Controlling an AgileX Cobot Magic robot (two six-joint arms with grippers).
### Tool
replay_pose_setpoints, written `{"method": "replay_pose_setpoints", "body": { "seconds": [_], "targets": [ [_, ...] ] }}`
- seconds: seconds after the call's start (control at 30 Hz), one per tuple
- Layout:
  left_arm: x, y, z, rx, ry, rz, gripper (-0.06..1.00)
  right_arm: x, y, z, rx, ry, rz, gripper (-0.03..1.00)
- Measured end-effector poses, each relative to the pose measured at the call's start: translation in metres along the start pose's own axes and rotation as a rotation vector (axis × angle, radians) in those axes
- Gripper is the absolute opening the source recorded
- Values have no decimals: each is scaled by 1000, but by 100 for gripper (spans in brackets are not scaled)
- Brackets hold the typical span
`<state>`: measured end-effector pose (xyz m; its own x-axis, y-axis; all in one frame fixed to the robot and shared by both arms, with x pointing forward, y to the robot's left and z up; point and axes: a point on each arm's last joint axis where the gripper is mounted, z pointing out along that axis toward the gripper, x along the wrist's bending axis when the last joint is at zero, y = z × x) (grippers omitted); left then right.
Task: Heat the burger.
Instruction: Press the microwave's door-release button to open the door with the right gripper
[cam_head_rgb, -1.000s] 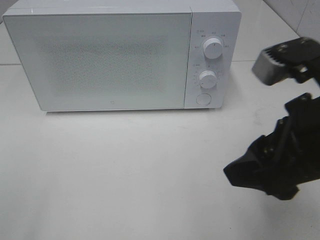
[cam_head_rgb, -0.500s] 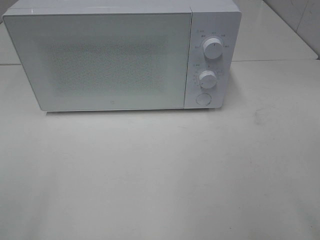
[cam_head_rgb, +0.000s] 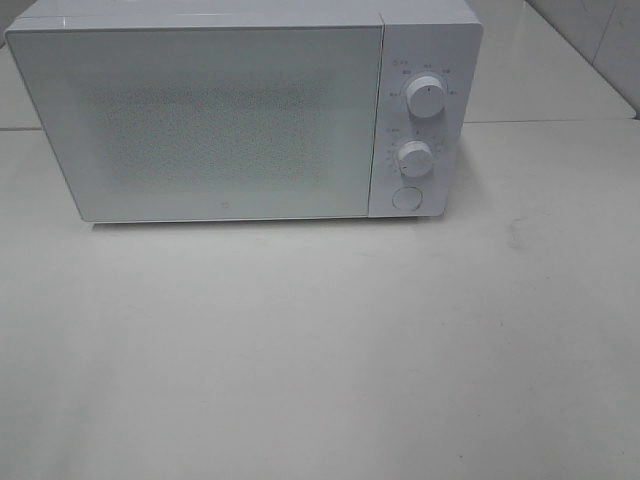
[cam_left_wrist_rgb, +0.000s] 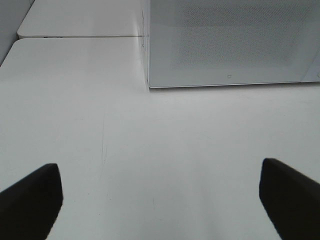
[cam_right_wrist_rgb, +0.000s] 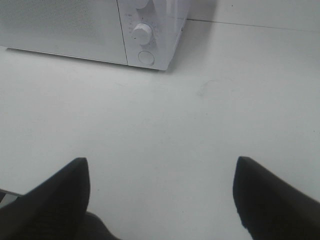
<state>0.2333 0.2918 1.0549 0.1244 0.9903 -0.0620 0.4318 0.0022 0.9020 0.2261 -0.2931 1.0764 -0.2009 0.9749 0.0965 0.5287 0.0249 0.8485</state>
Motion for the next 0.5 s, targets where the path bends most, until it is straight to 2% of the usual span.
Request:
{"method": "replay_pose_setpoints", "body": {
  "seconds": [0.2,0.5],
  "targets": [
    [0,0,0,0,0,0,99,-3,-20,3,-5,-69,14,75],
    [0,0,0,0,0,0,99,-7,-23,12,5,-104,27,75]
  ]
}}
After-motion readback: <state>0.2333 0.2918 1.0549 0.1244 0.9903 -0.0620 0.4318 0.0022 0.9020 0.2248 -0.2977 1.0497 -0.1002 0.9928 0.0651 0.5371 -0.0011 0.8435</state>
